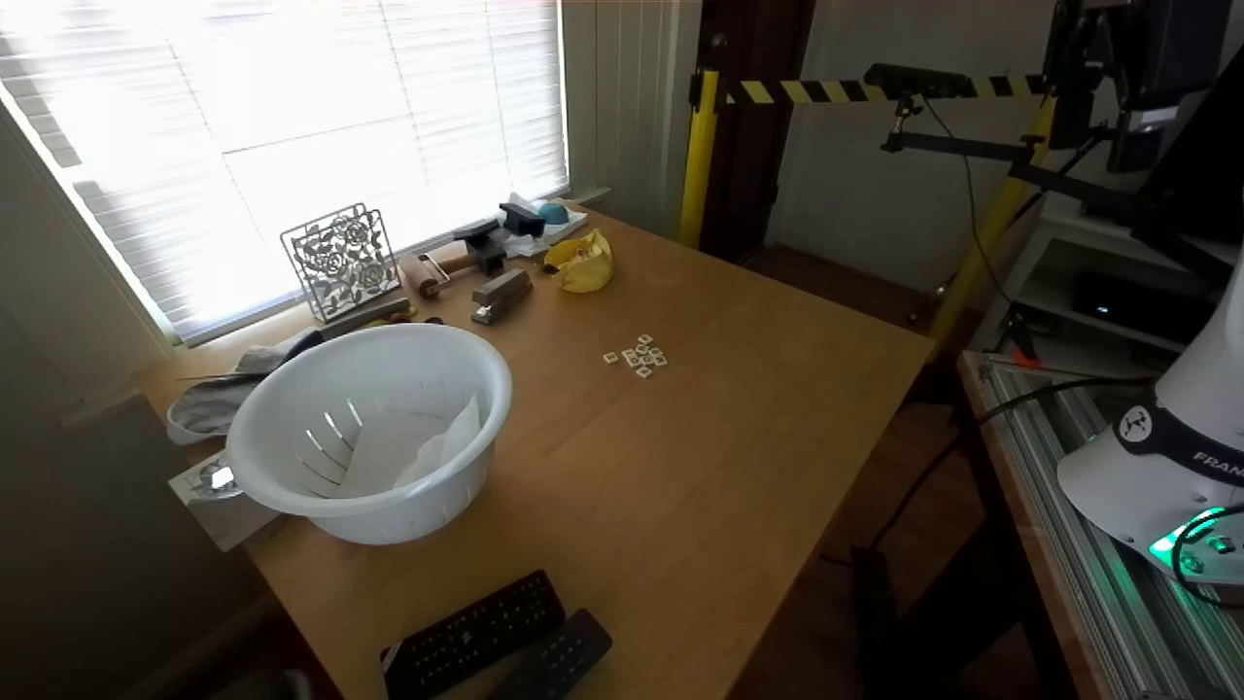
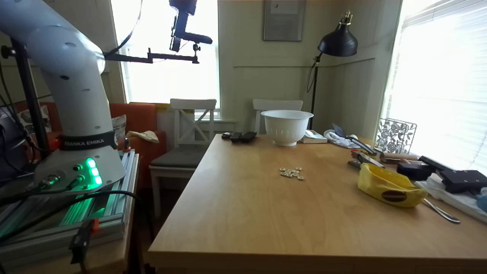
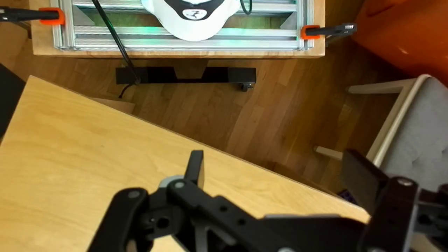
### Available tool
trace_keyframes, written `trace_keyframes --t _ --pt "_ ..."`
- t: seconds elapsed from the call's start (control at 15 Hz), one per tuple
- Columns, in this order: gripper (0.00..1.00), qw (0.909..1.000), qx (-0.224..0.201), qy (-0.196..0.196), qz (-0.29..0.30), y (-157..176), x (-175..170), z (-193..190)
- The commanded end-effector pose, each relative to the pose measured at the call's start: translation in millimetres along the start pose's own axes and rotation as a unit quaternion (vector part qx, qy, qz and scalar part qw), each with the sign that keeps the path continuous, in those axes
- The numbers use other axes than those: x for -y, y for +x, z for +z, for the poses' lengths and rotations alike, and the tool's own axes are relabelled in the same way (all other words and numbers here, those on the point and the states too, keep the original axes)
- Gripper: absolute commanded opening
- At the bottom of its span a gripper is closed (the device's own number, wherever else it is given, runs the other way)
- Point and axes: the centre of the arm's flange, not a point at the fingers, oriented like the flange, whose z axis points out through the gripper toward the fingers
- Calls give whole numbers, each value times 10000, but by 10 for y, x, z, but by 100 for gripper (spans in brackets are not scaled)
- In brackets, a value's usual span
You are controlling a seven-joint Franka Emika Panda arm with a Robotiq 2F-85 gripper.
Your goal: Move the letters to the left
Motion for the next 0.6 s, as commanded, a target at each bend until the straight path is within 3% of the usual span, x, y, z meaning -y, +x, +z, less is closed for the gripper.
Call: trace_keyframes --t 0.0,0.53 --pt "100 9973 -326 81 657 373 -187 65" --pt "100 9868 -975 116 1291 1262 -602 568"
